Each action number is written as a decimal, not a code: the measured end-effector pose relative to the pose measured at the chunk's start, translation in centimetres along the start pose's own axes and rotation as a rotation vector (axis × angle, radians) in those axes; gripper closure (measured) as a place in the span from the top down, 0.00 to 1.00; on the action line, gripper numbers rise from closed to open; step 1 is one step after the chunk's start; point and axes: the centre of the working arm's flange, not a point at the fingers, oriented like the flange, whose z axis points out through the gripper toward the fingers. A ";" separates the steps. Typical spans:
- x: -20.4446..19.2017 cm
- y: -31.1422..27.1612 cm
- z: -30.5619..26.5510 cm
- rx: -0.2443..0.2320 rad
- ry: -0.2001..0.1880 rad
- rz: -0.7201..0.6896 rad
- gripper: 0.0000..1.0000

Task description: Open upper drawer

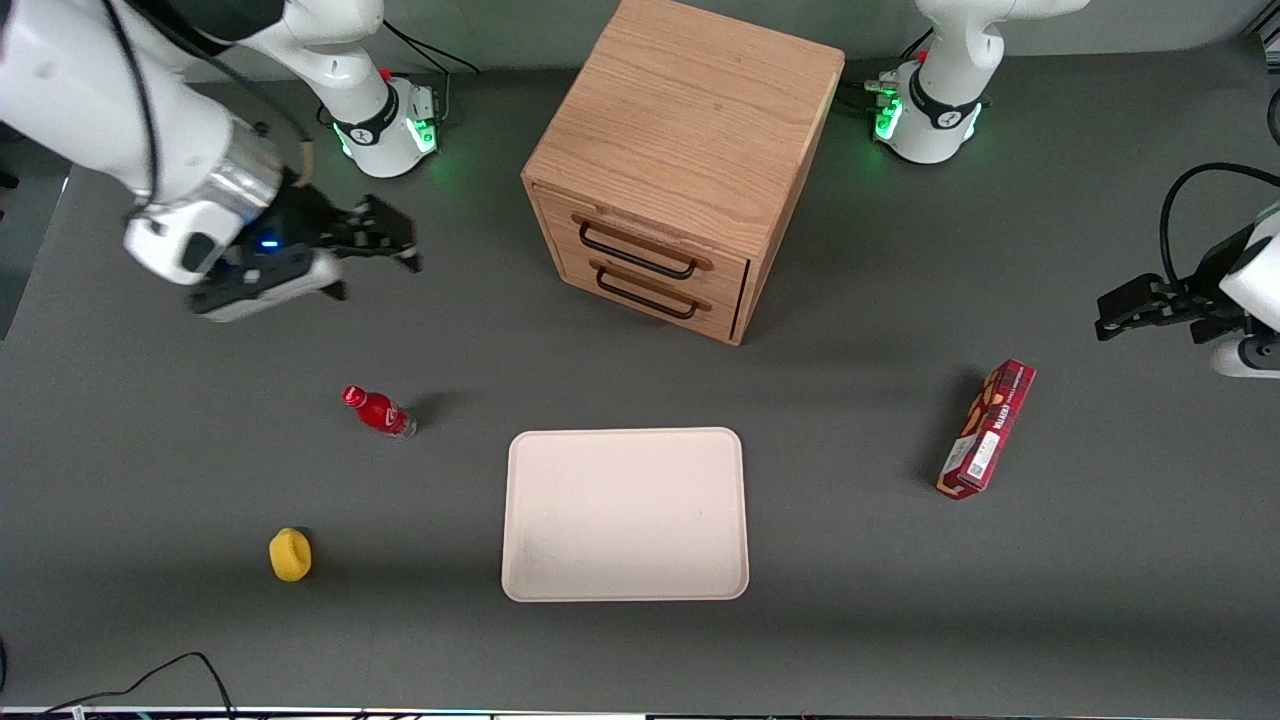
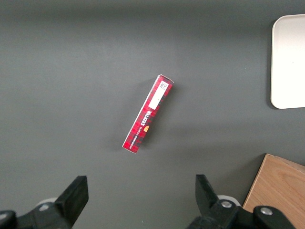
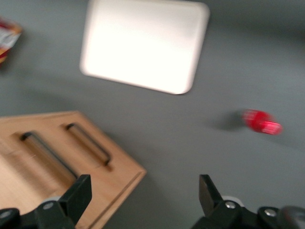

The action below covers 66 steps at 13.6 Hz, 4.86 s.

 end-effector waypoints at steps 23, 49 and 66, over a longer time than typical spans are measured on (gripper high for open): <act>1.1 -15.2 23.1 0.073 -0.170 -0.827 1.00; 7.6 -5.9 23.9 -0.016 -0.024 -0.880 1.00; 13.0 1.8 20.2 -0.129 0.127 -0.853 1.00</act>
